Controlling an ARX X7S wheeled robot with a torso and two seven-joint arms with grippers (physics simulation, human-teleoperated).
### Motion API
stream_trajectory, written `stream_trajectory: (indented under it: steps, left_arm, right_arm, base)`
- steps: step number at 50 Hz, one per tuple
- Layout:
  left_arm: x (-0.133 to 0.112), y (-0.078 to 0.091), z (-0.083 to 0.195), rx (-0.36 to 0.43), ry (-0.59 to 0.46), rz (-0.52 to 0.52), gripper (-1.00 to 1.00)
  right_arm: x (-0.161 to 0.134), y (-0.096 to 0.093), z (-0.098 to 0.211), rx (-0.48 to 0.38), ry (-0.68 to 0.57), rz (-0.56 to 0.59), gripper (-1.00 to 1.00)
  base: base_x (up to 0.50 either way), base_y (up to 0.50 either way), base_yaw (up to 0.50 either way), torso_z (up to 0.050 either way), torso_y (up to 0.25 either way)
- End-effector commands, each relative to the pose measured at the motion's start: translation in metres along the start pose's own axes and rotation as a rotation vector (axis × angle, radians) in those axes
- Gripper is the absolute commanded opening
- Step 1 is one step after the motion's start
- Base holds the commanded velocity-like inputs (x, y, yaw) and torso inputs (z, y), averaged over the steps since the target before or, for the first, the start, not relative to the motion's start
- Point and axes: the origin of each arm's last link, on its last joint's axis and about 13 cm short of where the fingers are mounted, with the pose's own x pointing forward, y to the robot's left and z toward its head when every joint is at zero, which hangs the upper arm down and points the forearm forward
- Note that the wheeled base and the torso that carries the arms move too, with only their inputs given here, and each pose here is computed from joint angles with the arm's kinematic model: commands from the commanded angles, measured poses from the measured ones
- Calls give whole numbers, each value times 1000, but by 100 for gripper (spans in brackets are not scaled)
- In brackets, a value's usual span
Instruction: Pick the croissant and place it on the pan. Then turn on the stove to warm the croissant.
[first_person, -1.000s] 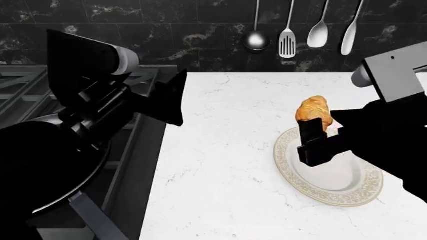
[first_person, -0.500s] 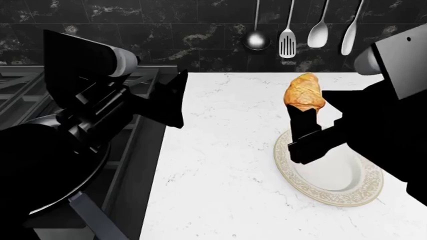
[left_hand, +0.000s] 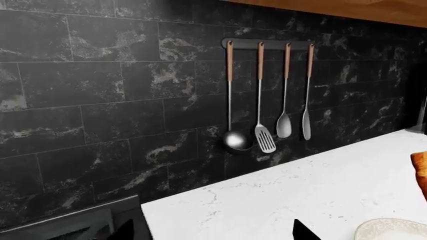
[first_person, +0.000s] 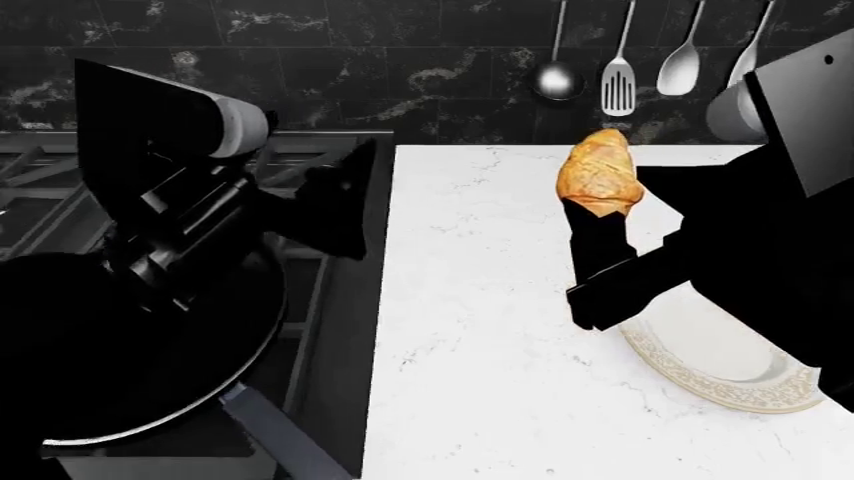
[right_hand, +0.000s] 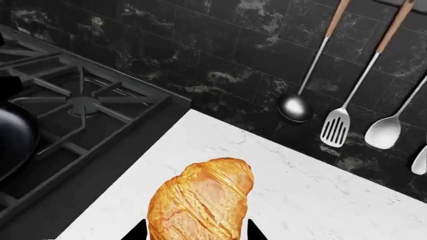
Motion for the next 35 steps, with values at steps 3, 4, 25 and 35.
stream_trajectory:
  steps: [3, 4, 25, 35]
  left_arm:
    - [-1, -1, 1, 2, -3, 1, 100]
    - [-1, -1, 1, 3, -3, 0, 100]
    - [-1, -3, -1, 9, 6, -5, 100]
    - [-1, -2, -1, 9, 6, -4, 100]
  right_arm:
    - [-2, 1, 2, -22, -8, 0, -100]
    - [-2, 1, 2, -22, -8, 0, -100]
    - [-3, 2, -1, -23, 1, 5, -100]
    - [-3, 3, 0, -26, 3, 4, -100]
  base:
    - [0, 500, 0, 0, 0]
    - [0, 500, 0, 0, 0]
    - [0, 500, 0, 0, 0]
    - [0, 500, 0, 0, 0]
